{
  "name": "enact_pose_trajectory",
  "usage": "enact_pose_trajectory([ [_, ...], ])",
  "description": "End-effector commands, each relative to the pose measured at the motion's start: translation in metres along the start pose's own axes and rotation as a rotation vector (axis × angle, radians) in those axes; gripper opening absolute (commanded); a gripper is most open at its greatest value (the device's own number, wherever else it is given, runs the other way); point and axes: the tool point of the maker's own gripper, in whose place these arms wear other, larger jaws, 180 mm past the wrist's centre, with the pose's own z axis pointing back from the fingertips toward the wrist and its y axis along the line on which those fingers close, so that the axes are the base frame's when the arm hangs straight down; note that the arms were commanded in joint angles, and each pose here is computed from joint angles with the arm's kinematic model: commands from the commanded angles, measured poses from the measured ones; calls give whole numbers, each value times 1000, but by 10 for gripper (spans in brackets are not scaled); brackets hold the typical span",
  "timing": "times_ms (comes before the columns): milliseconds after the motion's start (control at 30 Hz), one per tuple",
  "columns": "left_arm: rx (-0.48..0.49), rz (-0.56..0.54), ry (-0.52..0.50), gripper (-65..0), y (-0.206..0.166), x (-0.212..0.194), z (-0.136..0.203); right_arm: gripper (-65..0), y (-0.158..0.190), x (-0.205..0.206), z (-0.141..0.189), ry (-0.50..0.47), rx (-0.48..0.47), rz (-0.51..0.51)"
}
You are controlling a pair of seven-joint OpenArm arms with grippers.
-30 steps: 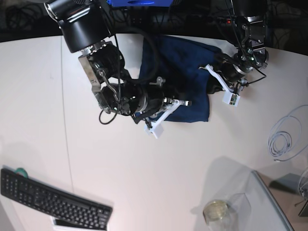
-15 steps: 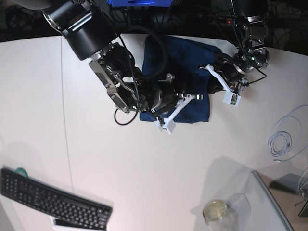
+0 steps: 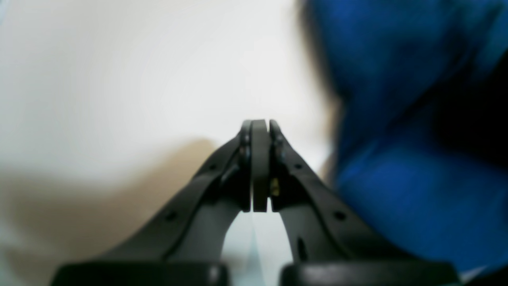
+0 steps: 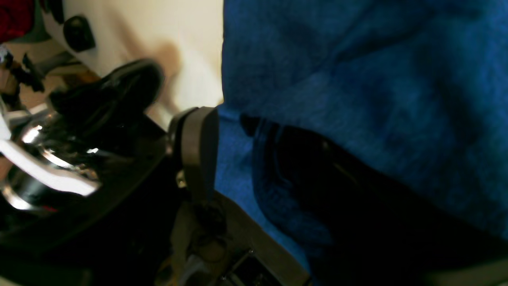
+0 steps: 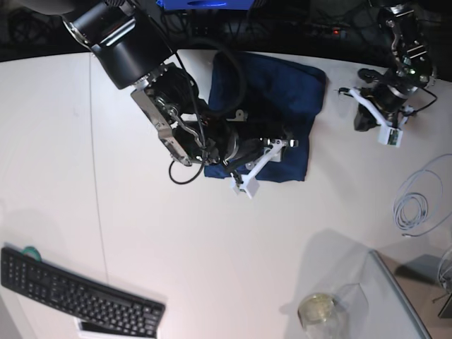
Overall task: Layout the t-shirt on the table in an organized manner, then fold the t-shirt properly
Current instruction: 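Fold the end held by the right gripper over toward the left gripper, then press the folded shirt flat with the right gripper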
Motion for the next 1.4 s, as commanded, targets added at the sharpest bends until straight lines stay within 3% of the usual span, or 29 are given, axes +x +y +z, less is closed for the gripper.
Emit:
enact_pose_trajectory([
  [0, 37, -23, -30, -650, 19, 9, 14, -354, 25, 12, 2, -18, 46, 51],
  [167, 167, -19, 44, -650, 69, -23, 58, -353, 42, 4, -6, -9, 47, 163],
  [333, 271, 19, 61, -650, 102, -38, 89, -353, 35, 3, -12, 11, -23, 150],
  [533, 281, 32, 56, -650, 106, -38, 89, -357, 58, 0, -18, 3, -31, 300],
  [667, 279, 36, 50, -650, 106, -37, 89, -378, 92, 16, 3, -35, 29, 360],
  [767, 284, 39, 53, -650, 107, -39, 90, -468, 74, 36, 40, -74, -29, 261],
  [867, 287, 39, 65, -650, 110, -43, 92, -650, 39, 28, 66, -57, -75, 155],
  [1000, 284, 61, 86, -650, 114, -53, 91, -650, -20, 8, 72, -39, -170, 65],
  [1100, 283, 67, 88, -650, 114, -55, 90, -650, -63, 3, 73, -71, -270, 82],
  [1233, 283, 68, 89, -650, 114, -55, 90, -650, -83, -5, 69, -66, -330, 96],
  [1367, 283, 67, 88, -650, 114, -55, 90, -650, -82, -5, 69, -71, -330, 102],
])
